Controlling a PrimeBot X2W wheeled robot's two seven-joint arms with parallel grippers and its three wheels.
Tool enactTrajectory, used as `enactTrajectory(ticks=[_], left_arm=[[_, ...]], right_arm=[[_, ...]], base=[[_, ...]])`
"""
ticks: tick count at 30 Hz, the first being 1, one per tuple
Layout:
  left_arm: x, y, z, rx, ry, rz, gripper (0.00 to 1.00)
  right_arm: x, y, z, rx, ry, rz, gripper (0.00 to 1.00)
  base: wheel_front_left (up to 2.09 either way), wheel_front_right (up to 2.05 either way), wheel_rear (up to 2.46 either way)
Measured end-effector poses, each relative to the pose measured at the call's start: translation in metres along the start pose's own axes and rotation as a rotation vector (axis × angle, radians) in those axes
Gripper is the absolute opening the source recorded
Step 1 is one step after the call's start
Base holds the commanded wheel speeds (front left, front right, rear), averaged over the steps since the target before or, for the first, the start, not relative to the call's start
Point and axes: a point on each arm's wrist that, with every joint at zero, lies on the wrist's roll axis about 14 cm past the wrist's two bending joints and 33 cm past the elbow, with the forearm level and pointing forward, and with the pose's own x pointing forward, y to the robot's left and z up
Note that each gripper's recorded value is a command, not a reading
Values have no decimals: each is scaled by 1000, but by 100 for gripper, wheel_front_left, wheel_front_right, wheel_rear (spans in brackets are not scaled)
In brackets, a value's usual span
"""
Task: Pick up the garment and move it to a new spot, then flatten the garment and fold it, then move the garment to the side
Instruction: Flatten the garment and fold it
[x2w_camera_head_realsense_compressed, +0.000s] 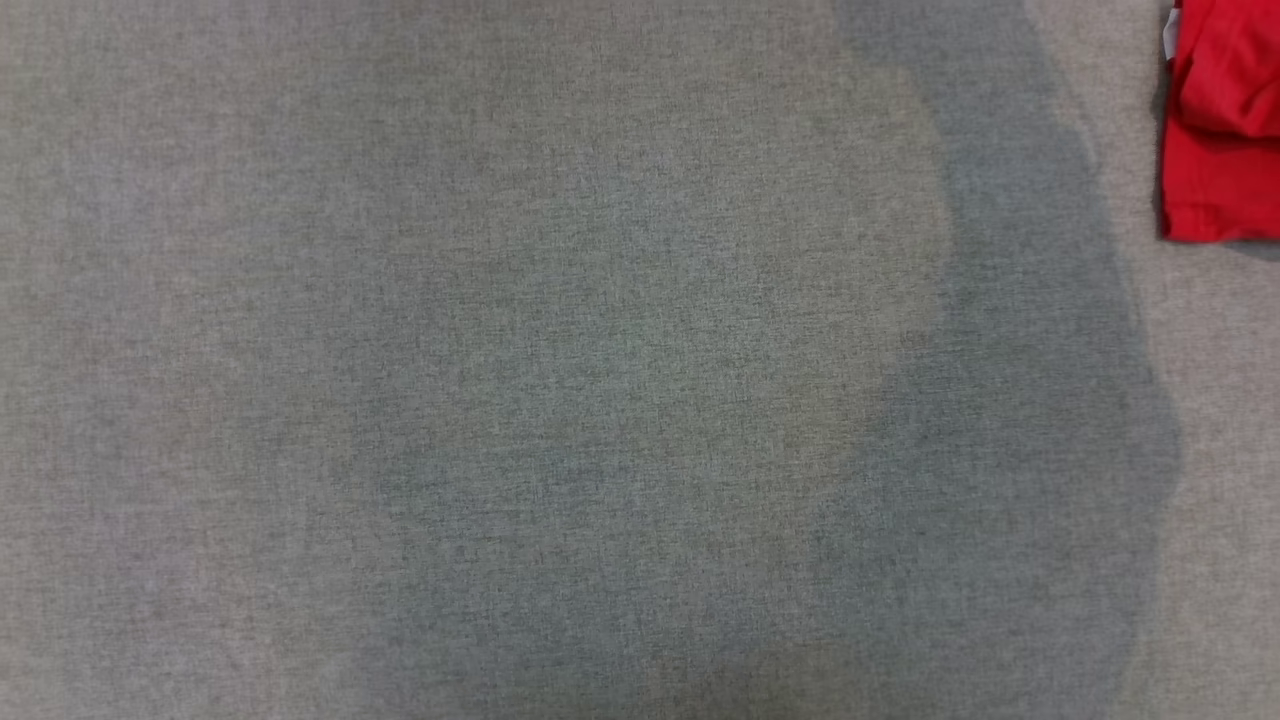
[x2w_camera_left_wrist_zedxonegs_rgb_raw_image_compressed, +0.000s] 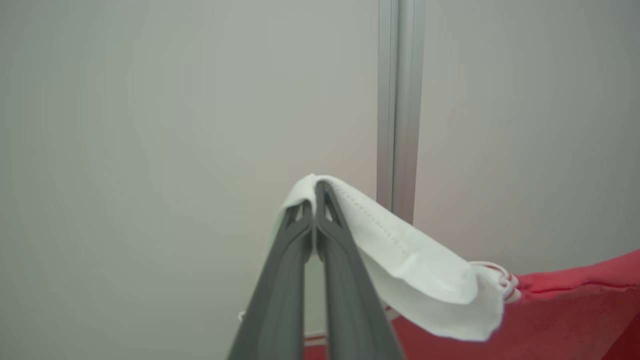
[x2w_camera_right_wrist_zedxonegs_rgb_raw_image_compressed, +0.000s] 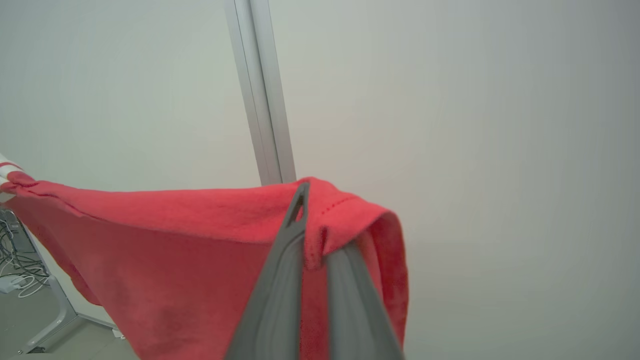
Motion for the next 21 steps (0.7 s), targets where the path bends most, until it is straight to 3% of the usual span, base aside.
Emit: enactTrajectory(ticks=[5,10,12,15,21], left_arm=[[10,3,11,34,-16,0,0],[6,1,-10,20,42,-16,0],[-2,2,-23,-52,86,-14,0],[-25,-3,-54,-53,209,-45,0],[-90,-18,-88,-107,426,-123,0]], right_arm=[[14,-2,19,-18,-50,3,0],[8,1,-7,-36,40,17,0],[-6,7,-37,-63,147,45,0],[-36,10,-78,-68,283,66,0],[-92,16,-103,-17,442,75,0]], base=[[0,0,0],[0,0,0],[0,0,0],[0,0,0],[0,0,0]])
